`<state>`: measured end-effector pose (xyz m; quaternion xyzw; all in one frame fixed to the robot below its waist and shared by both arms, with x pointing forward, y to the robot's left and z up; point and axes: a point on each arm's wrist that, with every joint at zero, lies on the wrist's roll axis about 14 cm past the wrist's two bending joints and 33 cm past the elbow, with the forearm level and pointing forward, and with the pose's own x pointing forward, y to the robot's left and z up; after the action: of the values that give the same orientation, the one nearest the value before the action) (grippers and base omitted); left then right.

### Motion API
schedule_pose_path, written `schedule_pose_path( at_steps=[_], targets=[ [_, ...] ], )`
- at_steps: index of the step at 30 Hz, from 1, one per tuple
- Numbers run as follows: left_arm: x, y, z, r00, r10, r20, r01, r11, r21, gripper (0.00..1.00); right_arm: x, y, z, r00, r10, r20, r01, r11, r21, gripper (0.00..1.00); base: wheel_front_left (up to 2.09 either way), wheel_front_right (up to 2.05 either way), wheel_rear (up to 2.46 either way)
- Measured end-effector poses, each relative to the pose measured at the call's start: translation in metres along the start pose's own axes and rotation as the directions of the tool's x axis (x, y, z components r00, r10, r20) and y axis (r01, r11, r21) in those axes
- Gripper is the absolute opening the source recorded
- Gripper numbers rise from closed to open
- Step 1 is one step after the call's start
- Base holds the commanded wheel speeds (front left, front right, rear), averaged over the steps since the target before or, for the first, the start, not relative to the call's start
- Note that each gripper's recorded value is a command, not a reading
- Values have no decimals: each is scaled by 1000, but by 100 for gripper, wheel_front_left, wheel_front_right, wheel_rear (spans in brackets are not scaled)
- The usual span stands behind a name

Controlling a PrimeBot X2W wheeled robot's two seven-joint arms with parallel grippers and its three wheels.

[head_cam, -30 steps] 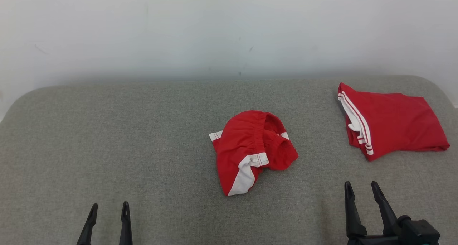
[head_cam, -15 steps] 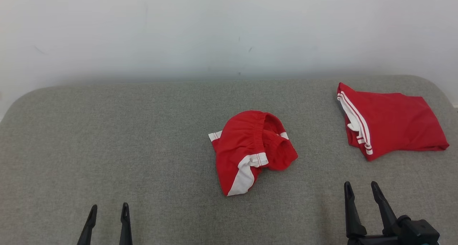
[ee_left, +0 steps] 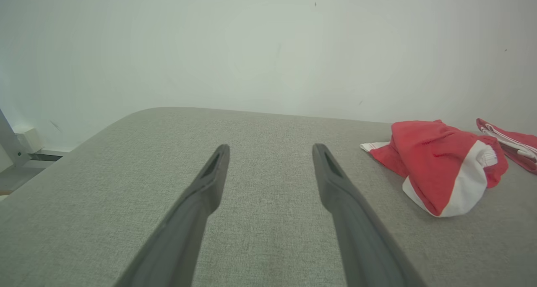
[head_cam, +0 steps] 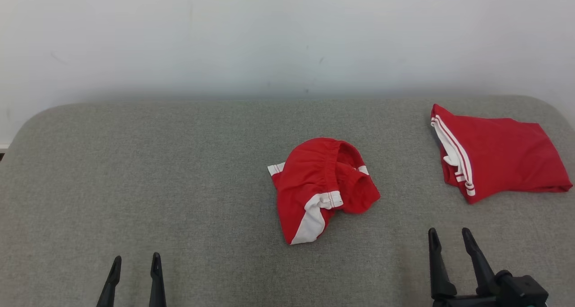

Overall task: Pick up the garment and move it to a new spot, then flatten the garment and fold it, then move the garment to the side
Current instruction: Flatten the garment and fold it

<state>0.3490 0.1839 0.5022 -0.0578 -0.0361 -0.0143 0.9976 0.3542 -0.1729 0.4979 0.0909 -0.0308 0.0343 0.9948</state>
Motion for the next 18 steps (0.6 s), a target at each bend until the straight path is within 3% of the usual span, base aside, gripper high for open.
schedule_pose_path(
  at_steps=[10,18],
  targets=[
    [0,-2,4,1000,10,14,-9,999,-35,100,48,59,16,978,201,50,-198,979,-54,100,0,0,0],
    [-3,1,-9,999,26,-28,-27,998,-62,100,98,85,-32,948,293,-121,-303,951,-70,100,0,0,0]
  ],
)
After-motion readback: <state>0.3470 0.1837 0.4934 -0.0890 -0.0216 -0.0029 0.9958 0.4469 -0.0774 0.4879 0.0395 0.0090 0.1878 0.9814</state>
